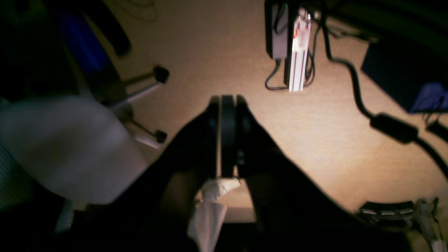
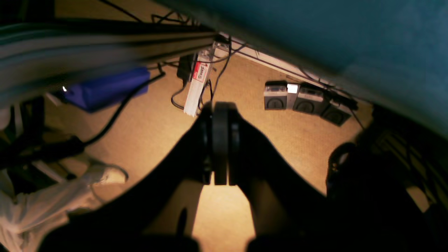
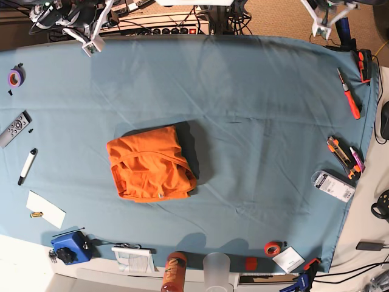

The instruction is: Layout the t-shirt on the table in an organized manner, then fold the t-shirt properly

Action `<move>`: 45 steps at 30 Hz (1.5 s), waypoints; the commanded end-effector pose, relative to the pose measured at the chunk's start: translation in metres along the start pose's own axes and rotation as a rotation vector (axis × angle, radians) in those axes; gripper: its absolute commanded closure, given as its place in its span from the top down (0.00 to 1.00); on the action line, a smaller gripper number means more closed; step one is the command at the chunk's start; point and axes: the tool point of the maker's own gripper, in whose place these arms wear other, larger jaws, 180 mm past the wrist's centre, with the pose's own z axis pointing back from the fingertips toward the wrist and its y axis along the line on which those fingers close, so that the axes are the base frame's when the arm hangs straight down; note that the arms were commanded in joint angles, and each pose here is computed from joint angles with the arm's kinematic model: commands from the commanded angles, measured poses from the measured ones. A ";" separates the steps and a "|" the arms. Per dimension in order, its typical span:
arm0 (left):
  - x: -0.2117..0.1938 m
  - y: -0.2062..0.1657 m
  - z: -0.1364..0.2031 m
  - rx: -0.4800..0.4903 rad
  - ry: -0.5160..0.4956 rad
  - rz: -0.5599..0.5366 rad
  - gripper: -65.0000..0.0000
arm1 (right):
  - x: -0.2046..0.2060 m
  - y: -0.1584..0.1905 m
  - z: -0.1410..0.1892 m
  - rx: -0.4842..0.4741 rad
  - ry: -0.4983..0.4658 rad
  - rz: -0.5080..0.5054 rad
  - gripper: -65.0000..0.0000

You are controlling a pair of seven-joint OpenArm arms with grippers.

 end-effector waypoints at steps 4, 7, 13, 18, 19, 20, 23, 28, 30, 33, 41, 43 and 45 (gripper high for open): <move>-0.029 -0.014 -0.010 -0.049 0.079 0.010 0.00 | -0.017 0.001 0.007 -0.002 0.047 0.017 0.00; -0.047 -0.026 -0.019 -0.106 0.133 0.035 0.00 | -0.030 0.005 0.008 0.006 0.082 0.010 0.00; -0.080 -0.049 -0.034 -0.229 0.233 0.080 0.00 | -0.046 0.010 0.008 0.024 0.126 -0.008 0.00; -0.105 -0.048 -0.053 -0.234 0.281 0.119 0.00 | -0.081 0.007 -0.006 0.075 0.211 -0.068 0.00; -0.108 -0.046 -0.059 -0.232 0.282 0.130 0.00 | -0.091 0.006 -0.010 0.092 0.235 -0.081 0.00; -0.110 -0.045 -0.065 -0.230 0.289 0.141 0.00 | -0.099 0.004 -0.015 0.104 0.261 -0.097 0.00; -0.116 -0.042 -0.085 -0.228 0.327 0.174 0.00 | -0.122 0.001 -0.029 0.152 0.340 -0.138 0.00; -0.123 -0.039 -0.118 -0.233 0.378 0.231 0.00 | -0.154 -0.001 -0.059 0.188 0.474 -0.172 0.00; -0.126 -0.041 -0.130 -0.260 0.379 0.231 0.00 | -0.166 -0.001 -0.072 0.189 0.534 -0.156 0.00; -0.127 -0.044 -0.147 -0.285 0.360 0.251 0.00 | -0.180 0.002 -0.093 0.197 0.594 -0.120 0.00; -0.100 -0.037 -0.195 -0.240 0.113 0.357 0.00 | -0.163 -0.019 -0.162 0.105 0.506 0.106 0.00; -0.102 -0.040 -0.205 -0.202 0.092 0.334 0.00 | -0.159 -0.027 -0.173 0.070 0.496 0.156 0.00; -0.107 -0.045 -0.215 -0.154 0.096 0.330 0.00 | -0.151 -0.033 -0.184 0.051 0.472 0.200 0.00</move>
